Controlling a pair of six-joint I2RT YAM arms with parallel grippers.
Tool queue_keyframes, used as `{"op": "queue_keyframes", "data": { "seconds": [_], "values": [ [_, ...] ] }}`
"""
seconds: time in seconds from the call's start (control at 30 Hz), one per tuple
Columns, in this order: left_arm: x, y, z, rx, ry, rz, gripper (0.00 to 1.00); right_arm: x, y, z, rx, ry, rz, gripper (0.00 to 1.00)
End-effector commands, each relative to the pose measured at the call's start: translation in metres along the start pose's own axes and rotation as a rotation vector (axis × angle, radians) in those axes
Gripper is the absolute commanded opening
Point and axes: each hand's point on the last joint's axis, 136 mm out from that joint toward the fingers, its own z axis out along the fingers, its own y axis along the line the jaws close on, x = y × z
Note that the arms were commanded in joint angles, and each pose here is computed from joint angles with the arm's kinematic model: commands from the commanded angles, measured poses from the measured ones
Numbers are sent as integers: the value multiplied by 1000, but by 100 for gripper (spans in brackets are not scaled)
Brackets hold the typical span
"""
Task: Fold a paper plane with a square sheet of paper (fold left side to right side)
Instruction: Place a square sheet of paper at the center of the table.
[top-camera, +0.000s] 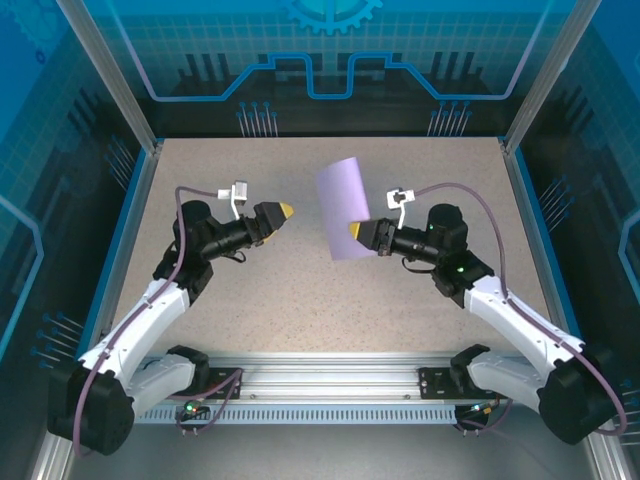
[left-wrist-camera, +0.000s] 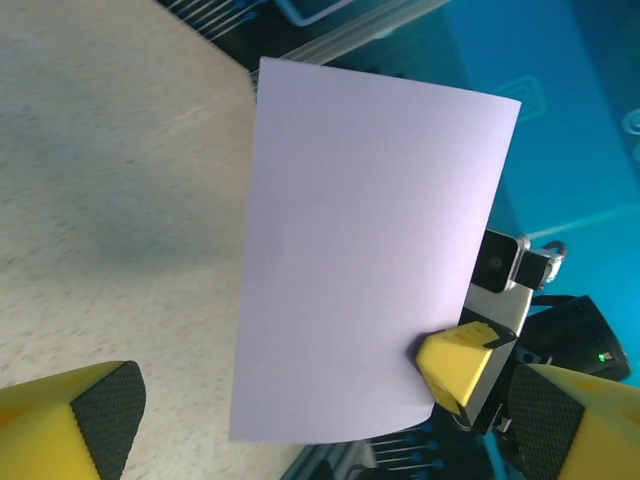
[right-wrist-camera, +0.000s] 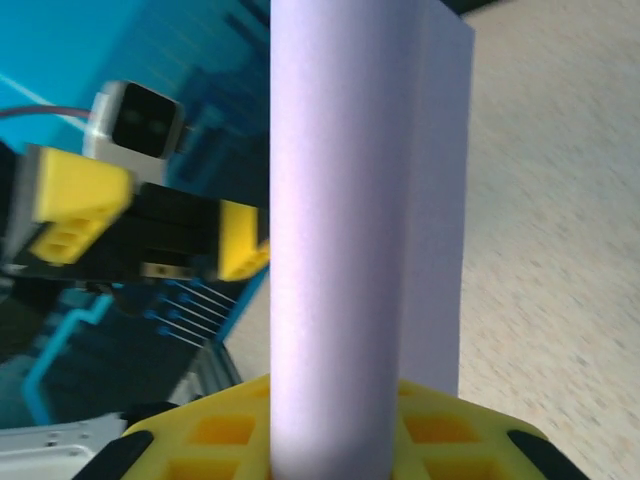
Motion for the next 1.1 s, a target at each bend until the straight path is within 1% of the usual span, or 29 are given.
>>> {"op": "queue_keyframes", "data": {
  "seconds": [0.0, 0.2, 0.3, 0.5, 0.57, 0.63, 0.7, 0.77, 0.9, 0.97, 1.0, 1.07],
  "values": [
    [-7, -43, 0, 147, 11, 75, 98, -32, 49, -9, -151, -85, -12, 23],
    [-1, -72, 12, 228, 46, 159, 99, -48, 93, -13, -254, -113, -12, 23],
    [3, -83, 17, 258, 63, 194, 99, -50, 105, -9, -290, -112, 7, 23],
    [5, -98, 22, 293, 74, 229, 99, -48, 112, 0, -321, -105, 46, 22],
    [6, -103, 21, 306, 76, 242, 96, -47, 108, 2, -310, -105, 57, 22],
    [6, -106, 20, 313, 76, 253, 78, -43, 98, 5, -272, -99, 72, 22],
    [7, -104, 19, 295, 69, 257, 54, -41, 88, 5, -236, -105, 83, 22],
    [8, -99, 17, 261, 65, 259, 37, -40, 78, 2, -208, -119, 93, 22],
    [12, -84, 16, 198, 69, 250, 17, -34, 59, -2, -135, -114, 103, 23],
    [16, -73, 18, 165, 84, 233, 6, -27, 48, -5, -83, -94, 95, 27],
    [18, -67, 19, 142, 91, 221, 2, -23, 41, -6, -46, -77, 95, 30],
    [23, -49, 21, 80, 111, 198, 2, -11, 21, -13, 58, -44, 91, 37]
  ]
}}
